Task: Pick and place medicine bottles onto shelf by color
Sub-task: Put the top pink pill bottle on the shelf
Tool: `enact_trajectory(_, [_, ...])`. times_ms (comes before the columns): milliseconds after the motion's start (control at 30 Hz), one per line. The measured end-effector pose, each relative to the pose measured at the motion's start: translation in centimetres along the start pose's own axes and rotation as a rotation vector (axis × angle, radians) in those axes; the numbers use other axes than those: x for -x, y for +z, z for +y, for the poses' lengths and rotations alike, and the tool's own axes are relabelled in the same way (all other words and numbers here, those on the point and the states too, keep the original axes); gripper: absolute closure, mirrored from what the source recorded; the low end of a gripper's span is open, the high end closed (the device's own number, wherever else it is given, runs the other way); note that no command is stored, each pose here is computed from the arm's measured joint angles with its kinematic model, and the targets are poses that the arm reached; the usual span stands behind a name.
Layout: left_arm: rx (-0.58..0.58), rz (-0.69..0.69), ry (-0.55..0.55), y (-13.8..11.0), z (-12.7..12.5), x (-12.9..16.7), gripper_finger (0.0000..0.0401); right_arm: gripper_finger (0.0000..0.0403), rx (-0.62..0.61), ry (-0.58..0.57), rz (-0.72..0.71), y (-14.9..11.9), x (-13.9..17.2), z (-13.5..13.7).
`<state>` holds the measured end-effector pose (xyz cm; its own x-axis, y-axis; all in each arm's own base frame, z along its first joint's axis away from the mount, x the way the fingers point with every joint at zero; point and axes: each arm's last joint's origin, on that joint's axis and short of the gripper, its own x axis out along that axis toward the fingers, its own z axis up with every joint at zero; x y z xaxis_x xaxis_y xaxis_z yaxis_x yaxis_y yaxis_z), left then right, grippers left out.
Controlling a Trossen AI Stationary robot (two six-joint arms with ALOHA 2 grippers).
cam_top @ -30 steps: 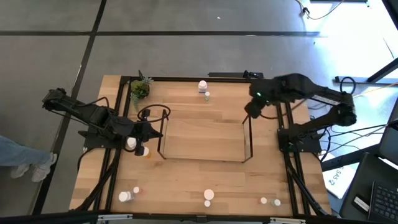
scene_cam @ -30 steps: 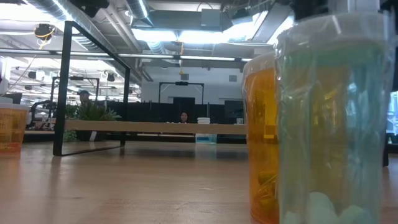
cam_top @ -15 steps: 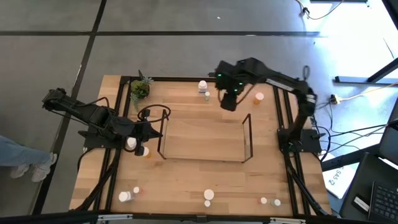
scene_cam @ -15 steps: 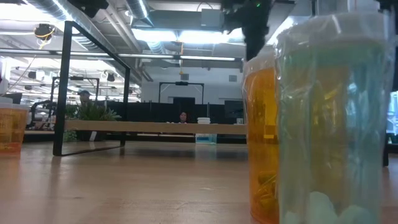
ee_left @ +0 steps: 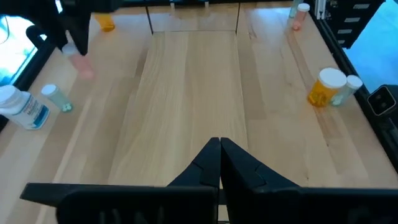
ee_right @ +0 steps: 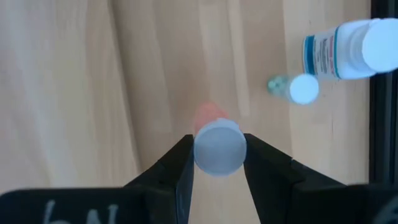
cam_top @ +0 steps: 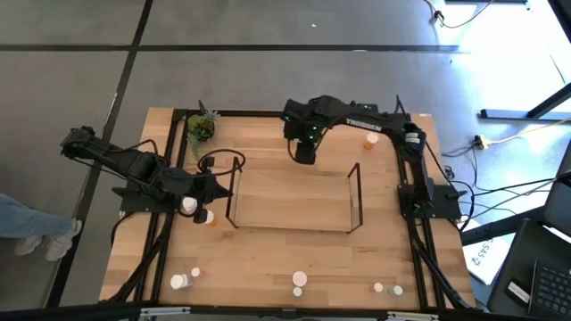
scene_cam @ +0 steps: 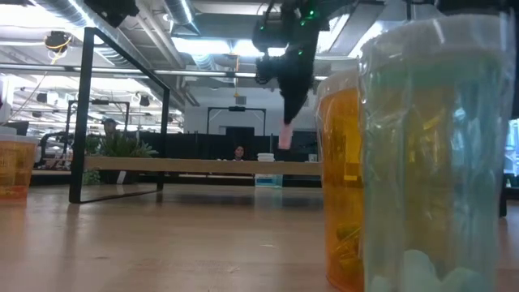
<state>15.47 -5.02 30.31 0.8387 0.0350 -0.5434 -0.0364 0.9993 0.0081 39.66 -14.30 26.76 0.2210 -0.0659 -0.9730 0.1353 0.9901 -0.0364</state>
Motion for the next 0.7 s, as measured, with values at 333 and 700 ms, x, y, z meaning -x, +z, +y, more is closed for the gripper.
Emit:
enact_trajectory(333, [0.0, 0.0, 0.0, 0.0, 0.0, 0.0, 0.0401, 0.0276, -0.011, 0.006, 0.039, 0.9, -3.7, 0.0])
enact_trajectory(700, [-0.009, 0.044, 0.01, -0.4, 0.1, 0.0, 0.0401, 0.0276, -0.042, -0.086, 0.119, 1.0, -7.0, -0.4])
